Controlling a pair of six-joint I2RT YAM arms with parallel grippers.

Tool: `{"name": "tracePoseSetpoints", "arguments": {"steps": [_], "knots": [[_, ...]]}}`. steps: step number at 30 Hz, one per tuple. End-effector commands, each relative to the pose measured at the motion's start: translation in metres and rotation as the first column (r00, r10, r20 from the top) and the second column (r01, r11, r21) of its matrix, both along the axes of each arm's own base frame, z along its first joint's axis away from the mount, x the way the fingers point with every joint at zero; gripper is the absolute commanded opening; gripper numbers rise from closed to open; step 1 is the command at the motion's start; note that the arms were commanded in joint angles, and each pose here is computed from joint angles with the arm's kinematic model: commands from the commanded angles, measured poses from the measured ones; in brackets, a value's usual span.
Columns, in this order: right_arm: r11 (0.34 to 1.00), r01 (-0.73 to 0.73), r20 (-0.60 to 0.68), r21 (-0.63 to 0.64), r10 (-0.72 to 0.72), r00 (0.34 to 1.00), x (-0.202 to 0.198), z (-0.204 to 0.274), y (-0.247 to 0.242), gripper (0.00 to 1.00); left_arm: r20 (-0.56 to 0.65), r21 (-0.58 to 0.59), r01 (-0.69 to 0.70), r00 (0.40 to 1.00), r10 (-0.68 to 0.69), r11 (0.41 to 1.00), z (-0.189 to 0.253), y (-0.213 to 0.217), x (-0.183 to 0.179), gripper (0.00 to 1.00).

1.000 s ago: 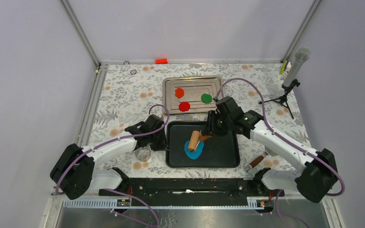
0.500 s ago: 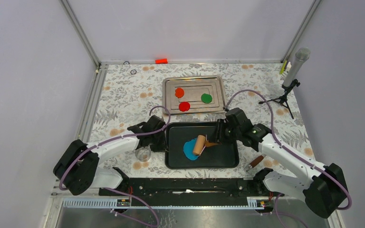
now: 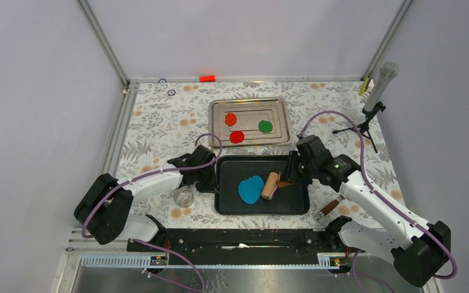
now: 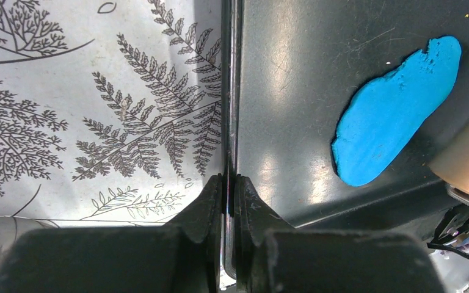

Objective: Roll out the dumpling wrappers from the dough
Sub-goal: Flatten out the dough on the work surface.

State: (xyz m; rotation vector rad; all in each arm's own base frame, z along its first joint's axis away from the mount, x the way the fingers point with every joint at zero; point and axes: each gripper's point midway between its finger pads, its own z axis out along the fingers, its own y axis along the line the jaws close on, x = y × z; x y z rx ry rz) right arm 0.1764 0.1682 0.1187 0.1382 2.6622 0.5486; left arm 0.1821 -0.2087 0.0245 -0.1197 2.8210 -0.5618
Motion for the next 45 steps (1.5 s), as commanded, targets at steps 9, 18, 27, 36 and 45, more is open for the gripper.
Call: {"name": "tracePoseSetpoints", "arguments": {"steps": [9, 18, 27, 36, 45], "knots": [[0.971, -0.131, 0.057, 0.198, 0.122, 0.991, 0.026, 0.025, 0.087, 0.00, 0.050, -0.091, 0.039, 0.998, -0.034, 0.995, 0.024, -0.024, 0.017, 0.00], [0.994, 0.064, -0.084, -0.091, -0.072, 0.994, -0.020, -0.072, -0.001, 0.00, 0.069, -0.071, 0.059, 0.996, -0.054, 0.996, 0.028, -0.021, 0.020, 0.00], [0.958, 0.213, -0.020, -0.193, -0.221, 0.975, -0.038, -0.064, -0.053, 0.00, 0.075, -0.080, 0.047, 0.996, -0.041, 0.996, 0.030, -0.019, 0.024, 0.00], [0.993, 0.112, 0.115, 0.047, -0.117, 0.986, 0.005, 0.028, 0.006, 0.00, 0.074, -0.099, 0.044, 0.997, -0.037, 0.994, 0.029, -0.019, 0.020, 0.00], [0.976, -0.068, 0.061, 0.209, 0.057, 0.997, 0.014, 0.029, 0.078, 0.00, 0.061, -0.097, 0.027, 0.998, -0.022, 0.995, 0.022, -0.019, 0.020, 0.00]]}}
